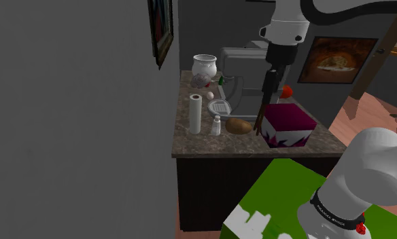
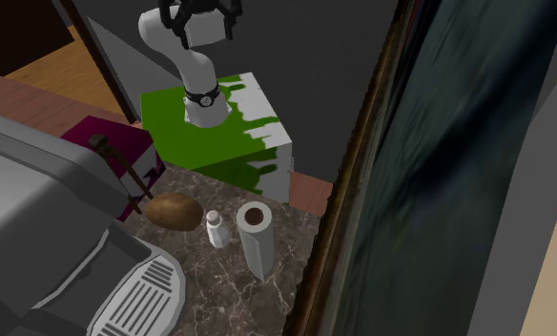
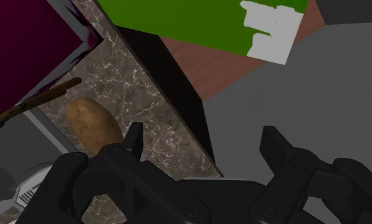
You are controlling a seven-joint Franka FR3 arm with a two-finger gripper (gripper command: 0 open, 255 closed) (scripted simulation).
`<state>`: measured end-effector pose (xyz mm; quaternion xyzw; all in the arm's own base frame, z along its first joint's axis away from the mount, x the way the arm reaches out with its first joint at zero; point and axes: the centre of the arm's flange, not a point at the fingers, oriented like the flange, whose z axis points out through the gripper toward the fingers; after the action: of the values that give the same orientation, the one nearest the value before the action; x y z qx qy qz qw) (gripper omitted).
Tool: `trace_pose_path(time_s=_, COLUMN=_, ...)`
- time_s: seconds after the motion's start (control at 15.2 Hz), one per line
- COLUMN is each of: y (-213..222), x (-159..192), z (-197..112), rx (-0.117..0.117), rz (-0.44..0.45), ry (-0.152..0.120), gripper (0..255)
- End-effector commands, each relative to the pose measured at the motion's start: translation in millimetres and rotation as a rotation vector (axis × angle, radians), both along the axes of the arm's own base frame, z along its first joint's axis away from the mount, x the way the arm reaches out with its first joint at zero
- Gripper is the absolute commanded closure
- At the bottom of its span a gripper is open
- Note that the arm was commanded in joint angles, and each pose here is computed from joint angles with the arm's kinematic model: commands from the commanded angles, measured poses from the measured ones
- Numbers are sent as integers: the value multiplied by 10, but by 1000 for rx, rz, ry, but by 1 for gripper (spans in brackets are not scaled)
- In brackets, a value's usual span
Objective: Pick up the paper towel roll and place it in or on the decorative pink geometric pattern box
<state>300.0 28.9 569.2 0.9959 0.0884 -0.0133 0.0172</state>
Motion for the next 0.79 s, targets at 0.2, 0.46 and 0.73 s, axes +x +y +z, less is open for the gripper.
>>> trace_pose_path(time_s=0.2, y=-34, x=376, z=-119, rx=2, rz=10, ry=0, gripper=0)
trace_pose_path(time_s=0.46, y=-73, x=878, z=-279, rx=5, rz=24, ry=1, gripper=0)
trace_pose_path(time_s=0.73, y=-105, x=1380, z=-439, rx=8, rz=38, ry=1, gripper=0)
